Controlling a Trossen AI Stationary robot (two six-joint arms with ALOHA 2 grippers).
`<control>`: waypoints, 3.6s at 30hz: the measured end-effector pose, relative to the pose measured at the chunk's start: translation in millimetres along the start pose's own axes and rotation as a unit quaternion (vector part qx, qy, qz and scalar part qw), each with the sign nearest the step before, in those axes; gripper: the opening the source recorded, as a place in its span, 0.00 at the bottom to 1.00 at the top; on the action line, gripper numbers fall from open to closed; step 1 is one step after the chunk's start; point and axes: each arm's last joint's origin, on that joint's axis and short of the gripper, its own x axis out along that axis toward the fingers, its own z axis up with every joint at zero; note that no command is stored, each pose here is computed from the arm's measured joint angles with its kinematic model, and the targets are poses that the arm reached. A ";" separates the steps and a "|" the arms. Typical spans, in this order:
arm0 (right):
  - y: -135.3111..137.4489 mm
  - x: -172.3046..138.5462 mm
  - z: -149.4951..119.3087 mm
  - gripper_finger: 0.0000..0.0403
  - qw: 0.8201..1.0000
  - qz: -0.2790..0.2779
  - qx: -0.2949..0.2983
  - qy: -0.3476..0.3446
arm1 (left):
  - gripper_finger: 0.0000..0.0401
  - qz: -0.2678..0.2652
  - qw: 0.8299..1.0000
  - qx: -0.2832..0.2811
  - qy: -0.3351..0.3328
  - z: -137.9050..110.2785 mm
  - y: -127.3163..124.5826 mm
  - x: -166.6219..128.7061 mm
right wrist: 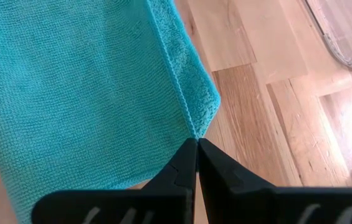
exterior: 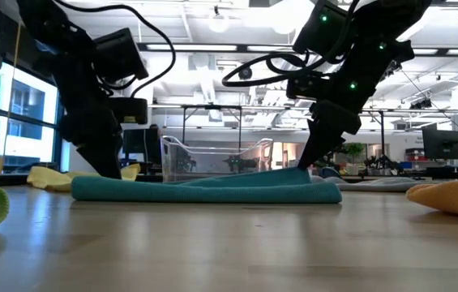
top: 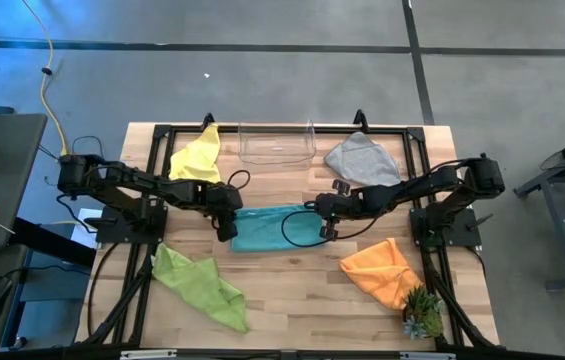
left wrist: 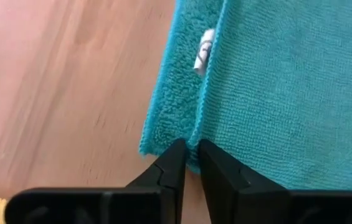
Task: Fold microfiber towels
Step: Fold the blue towel
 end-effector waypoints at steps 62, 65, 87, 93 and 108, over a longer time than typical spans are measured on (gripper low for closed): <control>-1.1 0.2 0.2 0.00 1.000 -0.008 0.001 -0.001 | 0.00 0.082 0.996 -0.008 -0.038 13.3 11.4 -19.7; -3.3 0.7 0.5 0.00 1.000 -0.013 0.010 -0.001 | 0.00 0.081 0.995 -0.021 -0.046 16.6 16.4 -16.0; -8.0 2.5 -3.3 0.38 0.997 -0.042 0.061 0.018 | 0.29 0.123 0.990 -0.030 -0.058 21.4 30.0 -10.7; -8.0 -7.7 3.7 0.40 0.997 -0.001 0.077 -0.010 | 0.26 0.060 0.996 -0.008 -0.070 22.0 29.1 -24.0; -0.1 31.2 -7.2 0.07 0.993 0.068 0.083 0.049 | 0.01 -0.074 0.992 0.076 -0.071 -5.2 -5.4 -2.0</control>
